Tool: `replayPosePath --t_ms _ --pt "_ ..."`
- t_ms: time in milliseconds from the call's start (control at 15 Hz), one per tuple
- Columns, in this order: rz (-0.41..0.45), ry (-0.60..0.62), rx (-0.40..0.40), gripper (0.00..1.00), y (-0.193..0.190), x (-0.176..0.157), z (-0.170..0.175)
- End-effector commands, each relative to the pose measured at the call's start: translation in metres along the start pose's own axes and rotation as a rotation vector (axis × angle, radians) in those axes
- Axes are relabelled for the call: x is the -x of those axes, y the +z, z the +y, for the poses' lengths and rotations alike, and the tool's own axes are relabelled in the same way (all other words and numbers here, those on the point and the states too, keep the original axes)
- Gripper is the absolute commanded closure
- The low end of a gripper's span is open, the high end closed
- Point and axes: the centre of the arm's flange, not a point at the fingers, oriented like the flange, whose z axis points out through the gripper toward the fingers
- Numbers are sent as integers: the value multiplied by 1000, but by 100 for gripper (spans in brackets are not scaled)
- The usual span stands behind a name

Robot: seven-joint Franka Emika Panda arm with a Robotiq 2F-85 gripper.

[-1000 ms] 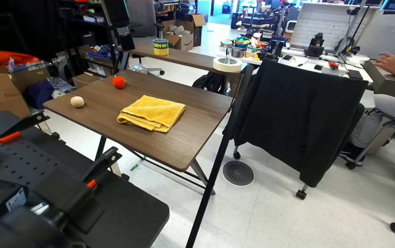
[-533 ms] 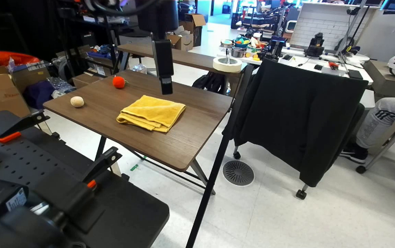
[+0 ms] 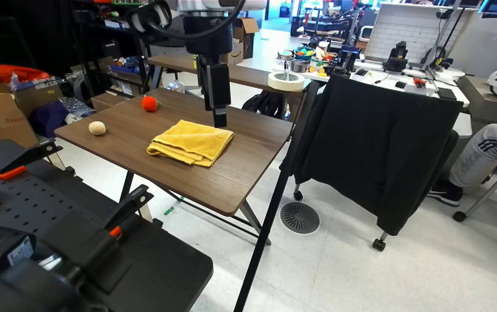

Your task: Use the towel to clean the table, then move the brown plushy to the right and clean the table

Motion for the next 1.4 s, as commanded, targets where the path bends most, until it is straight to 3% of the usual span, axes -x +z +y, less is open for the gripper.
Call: replayPosePath --t_ms 0,400,467,533,600,867,1000,1133,1333 --pt "-5 -206 -4 0 -9 2 19" --pt "-29 -549 -4 0 -3 31 5" --pt "-49 -604 -15 0 -5 39 5" --pt "-134 -618 -28 0 -11 51 1" --pt "-64 -555 -5 0 7 33 -2" --pt "-78 -560 -7 0 9 35 -2" --pt "4 -513 -82 0 16 29 -7" --pt "13 -477 -161 0 19 20 -31" --pt "-51 -441 -191 0 22 15 -94"
